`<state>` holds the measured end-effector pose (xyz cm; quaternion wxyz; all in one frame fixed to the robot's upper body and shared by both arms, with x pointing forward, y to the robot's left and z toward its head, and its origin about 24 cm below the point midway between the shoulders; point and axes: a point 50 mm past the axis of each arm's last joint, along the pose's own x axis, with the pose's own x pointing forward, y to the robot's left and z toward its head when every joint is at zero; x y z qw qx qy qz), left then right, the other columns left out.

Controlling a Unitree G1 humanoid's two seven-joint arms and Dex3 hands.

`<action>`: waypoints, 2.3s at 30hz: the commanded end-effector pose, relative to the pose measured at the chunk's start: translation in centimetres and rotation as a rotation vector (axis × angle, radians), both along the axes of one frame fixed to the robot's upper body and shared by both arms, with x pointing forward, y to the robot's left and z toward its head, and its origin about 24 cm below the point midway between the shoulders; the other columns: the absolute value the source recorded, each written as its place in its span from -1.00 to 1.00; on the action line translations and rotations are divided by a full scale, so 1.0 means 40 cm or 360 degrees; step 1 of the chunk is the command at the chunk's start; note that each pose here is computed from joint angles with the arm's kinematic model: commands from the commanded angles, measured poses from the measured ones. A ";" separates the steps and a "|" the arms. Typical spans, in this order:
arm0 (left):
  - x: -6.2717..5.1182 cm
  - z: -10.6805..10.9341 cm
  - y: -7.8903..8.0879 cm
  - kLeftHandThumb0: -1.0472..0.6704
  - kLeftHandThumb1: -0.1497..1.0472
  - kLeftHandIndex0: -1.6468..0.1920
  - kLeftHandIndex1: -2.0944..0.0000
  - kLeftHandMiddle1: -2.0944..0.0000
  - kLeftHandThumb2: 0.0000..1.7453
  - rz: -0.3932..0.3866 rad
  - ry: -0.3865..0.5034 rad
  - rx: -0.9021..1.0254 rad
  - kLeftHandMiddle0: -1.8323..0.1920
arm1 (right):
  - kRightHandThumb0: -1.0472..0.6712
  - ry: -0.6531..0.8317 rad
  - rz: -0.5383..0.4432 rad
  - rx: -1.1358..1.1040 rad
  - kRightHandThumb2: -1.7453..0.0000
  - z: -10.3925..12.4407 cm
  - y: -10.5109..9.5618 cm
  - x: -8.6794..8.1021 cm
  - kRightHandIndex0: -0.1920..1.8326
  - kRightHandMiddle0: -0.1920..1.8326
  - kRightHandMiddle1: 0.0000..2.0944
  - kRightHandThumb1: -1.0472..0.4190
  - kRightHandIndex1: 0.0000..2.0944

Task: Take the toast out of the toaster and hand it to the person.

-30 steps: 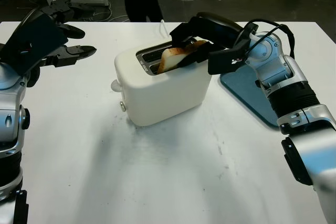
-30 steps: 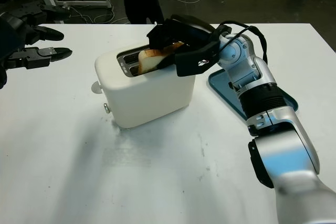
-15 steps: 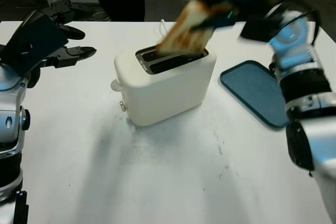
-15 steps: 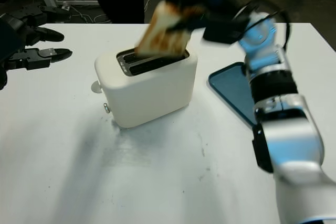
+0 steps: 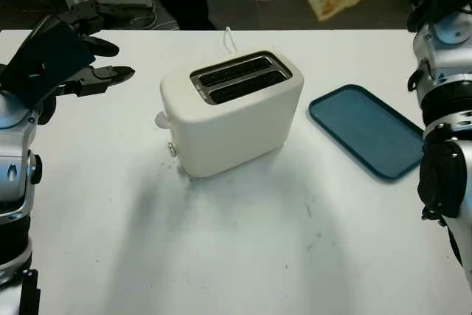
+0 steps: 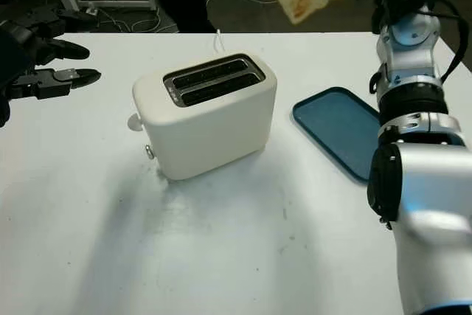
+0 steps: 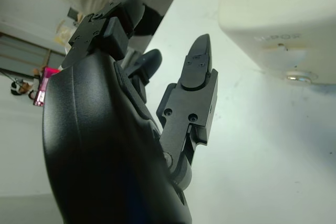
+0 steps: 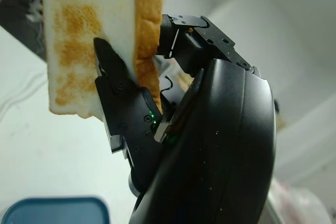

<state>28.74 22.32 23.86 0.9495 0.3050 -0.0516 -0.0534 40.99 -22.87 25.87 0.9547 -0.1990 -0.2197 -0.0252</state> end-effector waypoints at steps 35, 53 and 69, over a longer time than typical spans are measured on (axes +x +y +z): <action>-0.001 -0.005 0.003 0.21 0.69 0.55 0.48 0.05 -0.71 0.0003 0.0004 -0.0015 0.76 | 0.26 0.0521 -0.0361 0.0573 0.91 -0.243 0.091 0.023 -0.15 -0.42 0.67 -0.83 0.67; -0.004 -0.005 0.002 0.19 0.71 0.54 0.49 0.07 -0.74 0.0014 0.0007 -0.0021 0.75 | 0.32 0.0506 -0.0345 0.0576 0.93 -0.233 0.090 0.024 -0.16 -0.40 0.67 -0.83 0.67; -0.004 -0.007 0.003 0.17 0.73 0.52 0.51 0.09 -0.77 0.0020 0.0008 -0.0013 0.73 | 0.31 0.0513 -0.0350 0.0579 0.93 -0.237 0.085 0.023 -0.14 -0.39 0.67 -0.83 0.67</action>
